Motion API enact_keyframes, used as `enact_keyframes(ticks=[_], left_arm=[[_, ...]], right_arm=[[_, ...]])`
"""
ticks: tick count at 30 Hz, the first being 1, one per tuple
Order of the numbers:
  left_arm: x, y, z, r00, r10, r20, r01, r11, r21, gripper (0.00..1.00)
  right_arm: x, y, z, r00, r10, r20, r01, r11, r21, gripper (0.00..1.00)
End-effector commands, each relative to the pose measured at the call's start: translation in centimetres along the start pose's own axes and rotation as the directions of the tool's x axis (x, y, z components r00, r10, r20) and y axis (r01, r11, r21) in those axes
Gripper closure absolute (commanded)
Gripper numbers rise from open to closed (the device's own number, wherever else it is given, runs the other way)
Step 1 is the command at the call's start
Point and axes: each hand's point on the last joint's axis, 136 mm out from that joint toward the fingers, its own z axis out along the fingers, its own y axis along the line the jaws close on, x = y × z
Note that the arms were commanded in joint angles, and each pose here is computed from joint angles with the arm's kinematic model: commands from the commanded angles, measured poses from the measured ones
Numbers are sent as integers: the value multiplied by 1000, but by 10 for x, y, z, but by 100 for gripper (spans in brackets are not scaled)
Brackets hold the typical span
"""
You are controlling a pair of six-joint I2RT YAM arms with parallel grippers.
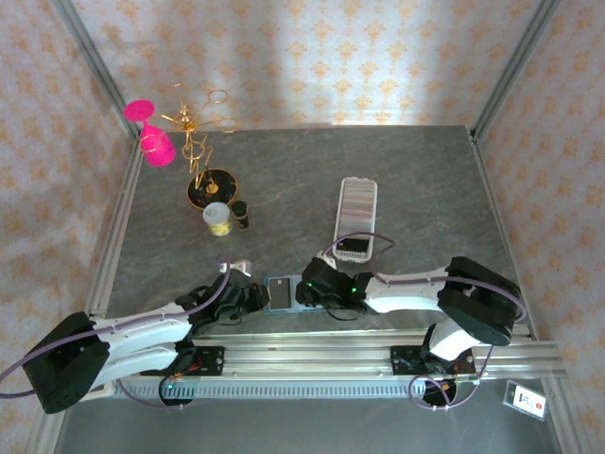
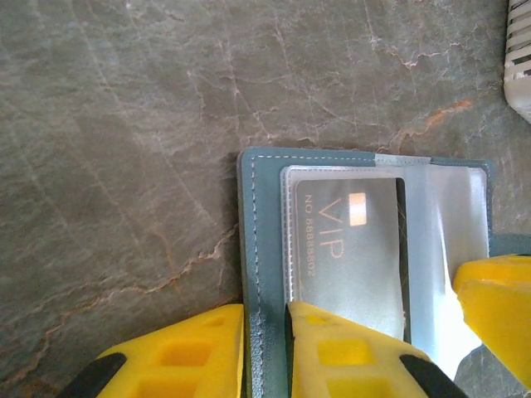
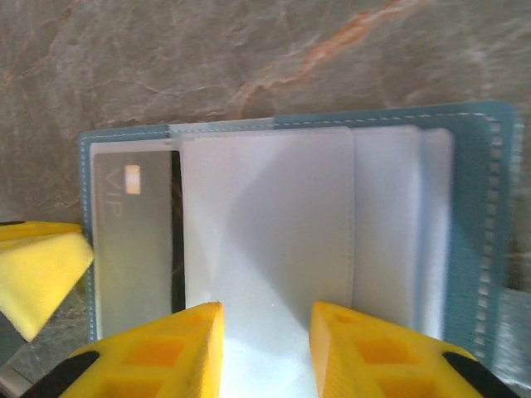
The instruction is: Put the credit cards into the card holder
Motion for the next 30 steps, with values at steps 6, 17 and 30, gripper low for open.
enact_keyframes(ticks=[6, 17, 30], left_arm=[[5, 5, 1, 1000, -7, -4, 7, 1000, -3, 82], [6, 7, 2, 1000, -22, 4, 22, 1000, 5, 87], [0, 10, -1, 999, -32, 36, 33, 999, -15, 90]], right_arm=[[1, 26, 11, 1000, 27, -10, -28, 997, -72, 66], [-6, 55, 7, 995, 102, 10, -98, 973, -210, 69], [-6, 74, 14, 994, 105, -11, -104, 958, -266, 70]])
